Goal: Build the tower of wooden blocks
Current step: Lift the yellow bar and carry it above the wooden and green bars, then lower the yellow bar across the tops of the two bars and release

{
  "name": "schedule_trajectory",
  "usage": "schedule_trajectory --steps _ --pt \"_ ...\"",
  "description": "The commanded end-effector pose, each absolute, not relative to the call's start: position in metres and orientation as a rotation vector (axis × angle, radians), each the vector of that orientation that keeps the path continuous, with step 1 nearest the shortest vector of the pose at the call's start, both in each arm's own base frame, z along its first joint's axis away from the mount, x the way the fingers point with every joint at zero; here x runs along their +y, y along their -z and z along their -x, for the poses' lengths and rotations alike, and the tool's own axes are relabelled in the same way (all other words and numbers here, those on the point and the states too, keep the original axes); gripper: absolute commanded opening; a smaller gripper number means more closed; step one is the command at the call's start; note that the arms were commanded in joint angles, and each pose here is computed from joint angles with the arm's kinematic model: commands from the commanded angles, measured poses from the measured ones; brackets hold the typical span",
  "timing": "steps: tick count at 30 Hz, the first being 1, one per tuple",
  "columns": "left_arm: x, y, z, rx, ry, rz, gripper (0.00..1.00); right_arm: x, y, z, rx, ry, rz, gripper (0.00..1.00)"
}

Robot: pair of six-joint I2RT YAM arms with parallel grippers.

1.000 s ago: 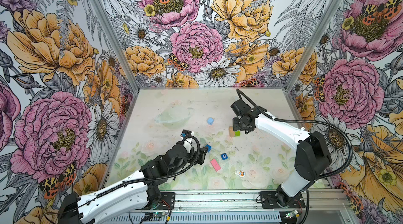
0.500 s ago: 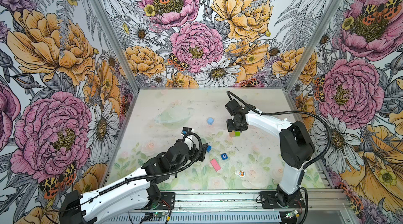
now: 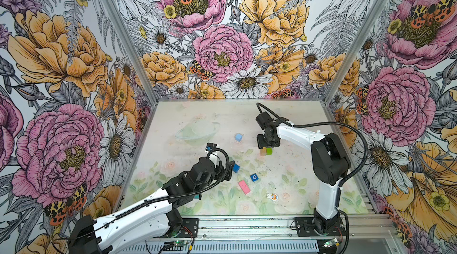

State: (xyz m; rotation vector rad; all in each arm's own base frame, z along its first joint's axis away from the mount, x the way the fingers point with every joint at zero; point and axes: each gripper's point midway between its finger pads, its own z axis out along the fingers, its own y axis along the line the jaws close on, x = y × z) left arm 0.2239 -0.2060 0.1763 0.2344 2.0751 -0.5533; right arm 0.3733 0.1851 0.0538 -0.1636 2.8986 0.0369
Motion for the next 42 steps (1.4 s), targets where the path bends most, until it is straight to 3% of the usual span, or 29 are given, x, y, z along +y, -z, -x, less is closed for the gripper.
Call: schedule_trajectory --steps 1,30,42 --pt "-0.210 -0.192 -0.230 2.041 0.579 -0.225 0.99 0.191 -0.060 -0.386 2.870 -0.069 0.177 0.46" --pt "-0.223 -0.193 -0.237 2.051 0.595 -0.227 0.99 0.185 -0.052 -0.383 2.905 -0.113 0.218 0.46" --pt "-0.228 -0.191 -0.239 2.060 0.597 -0.237 0.99 0.182 -0.047 -0.383 2.916 -0.095 0.227 0.57"
